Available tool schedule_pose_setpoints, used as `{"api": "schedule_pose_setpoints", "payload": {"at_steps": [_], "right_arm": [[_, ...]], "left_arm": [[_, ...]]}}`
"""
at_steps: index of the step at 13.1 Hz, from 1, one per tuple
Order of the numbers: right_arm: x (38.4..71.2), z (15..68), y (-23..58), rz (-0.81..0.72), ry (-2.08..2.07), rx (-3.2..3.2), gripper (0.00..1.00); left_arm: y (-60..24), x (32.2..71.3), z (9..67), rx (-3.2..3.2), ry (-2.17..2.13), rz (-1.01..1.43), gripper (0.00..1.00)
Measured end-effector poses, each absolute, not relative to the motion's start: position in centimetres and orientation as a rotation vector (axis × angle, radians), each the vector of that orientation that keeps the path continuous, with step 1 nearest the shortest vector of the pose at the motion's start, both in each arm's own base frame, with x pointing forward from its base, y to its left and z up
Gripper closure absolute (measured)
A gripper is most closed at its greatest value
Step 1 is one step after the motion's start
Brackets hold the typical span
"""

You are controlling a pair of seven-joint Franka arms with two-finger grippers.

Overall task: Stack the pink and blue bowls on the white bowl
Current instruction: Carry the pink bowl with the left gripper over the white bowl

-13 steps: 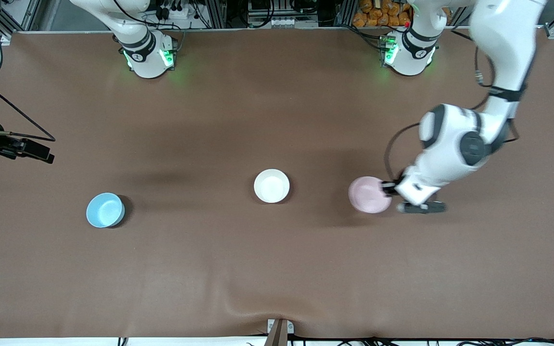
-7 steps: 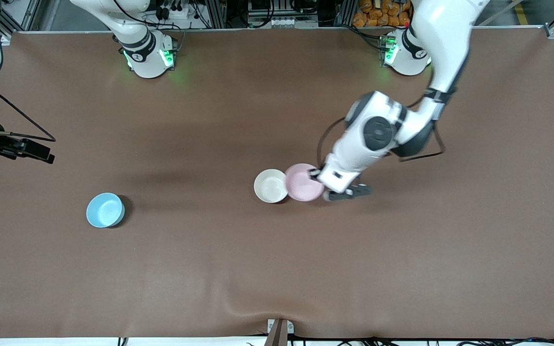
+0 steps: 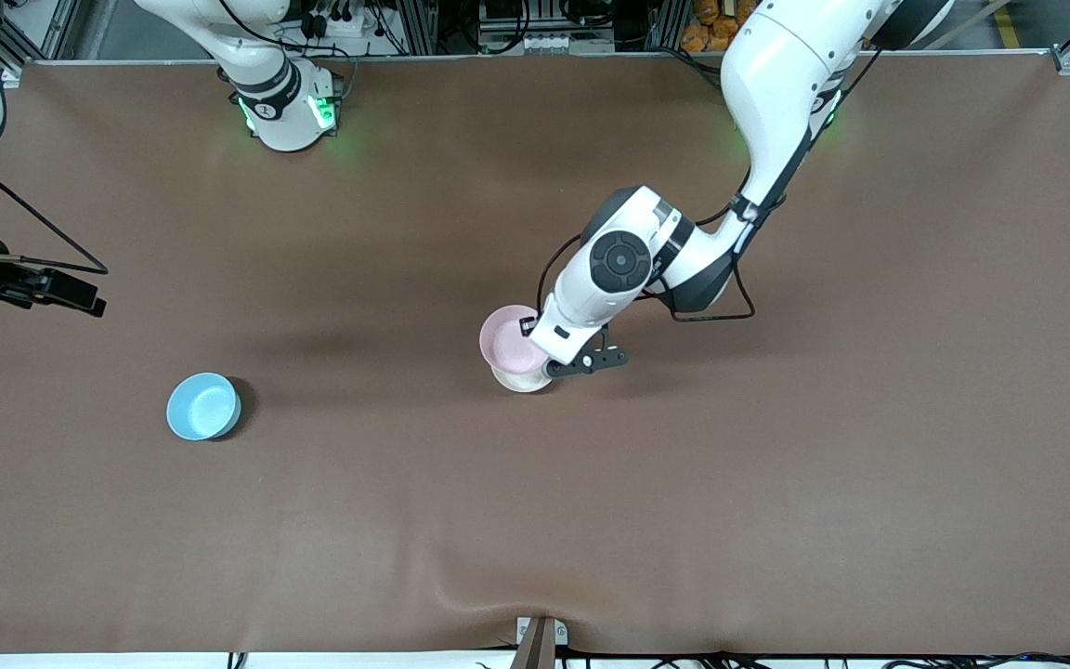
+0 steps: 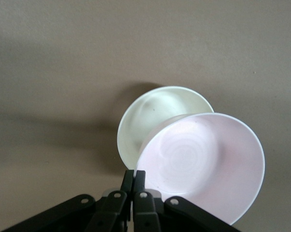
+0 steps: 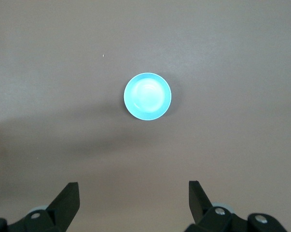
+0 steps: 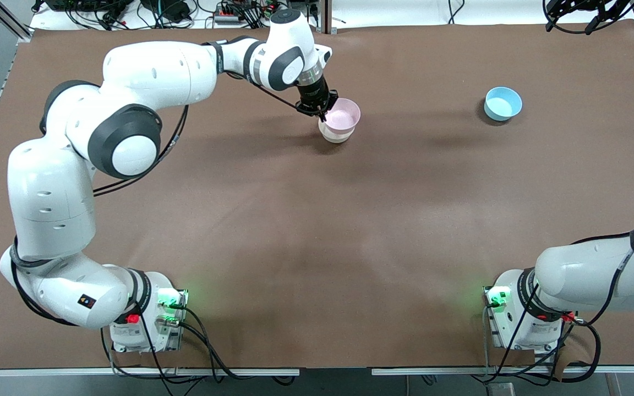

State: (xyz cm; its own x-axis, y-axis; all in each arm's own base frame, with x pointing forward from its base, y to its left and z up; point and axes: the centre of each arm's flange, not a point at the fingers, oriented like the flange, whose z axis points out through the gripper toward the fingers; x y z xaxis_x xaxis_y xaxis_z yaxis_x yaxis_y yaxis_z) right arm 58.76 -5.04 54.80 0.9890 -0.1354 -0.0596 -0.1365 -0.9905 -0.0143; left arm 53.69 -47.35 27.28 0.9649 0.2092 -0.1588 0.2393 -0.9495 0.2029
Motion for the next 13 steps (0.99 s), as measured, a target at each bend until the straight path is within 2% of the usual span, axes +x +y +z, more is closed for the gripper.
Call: {"api": "schedule_pose_setpoints", "payload": {"at_steps": [5, 13], "right_arm": [[58.8, 54.8, -5.0, 0.091, 0.213, -3.115, 0.0], [58.8, 54.8, -5.0, 0.091, 0.213, -3.115, 0.0]], "left_arm": [[-46.0, 54.9, 27.0, 2.894, 0.331, -0.187, 0.97], [-46.3, 54.7, 25.3, 2.898, 0.32, -0.2, 0.97]]}}
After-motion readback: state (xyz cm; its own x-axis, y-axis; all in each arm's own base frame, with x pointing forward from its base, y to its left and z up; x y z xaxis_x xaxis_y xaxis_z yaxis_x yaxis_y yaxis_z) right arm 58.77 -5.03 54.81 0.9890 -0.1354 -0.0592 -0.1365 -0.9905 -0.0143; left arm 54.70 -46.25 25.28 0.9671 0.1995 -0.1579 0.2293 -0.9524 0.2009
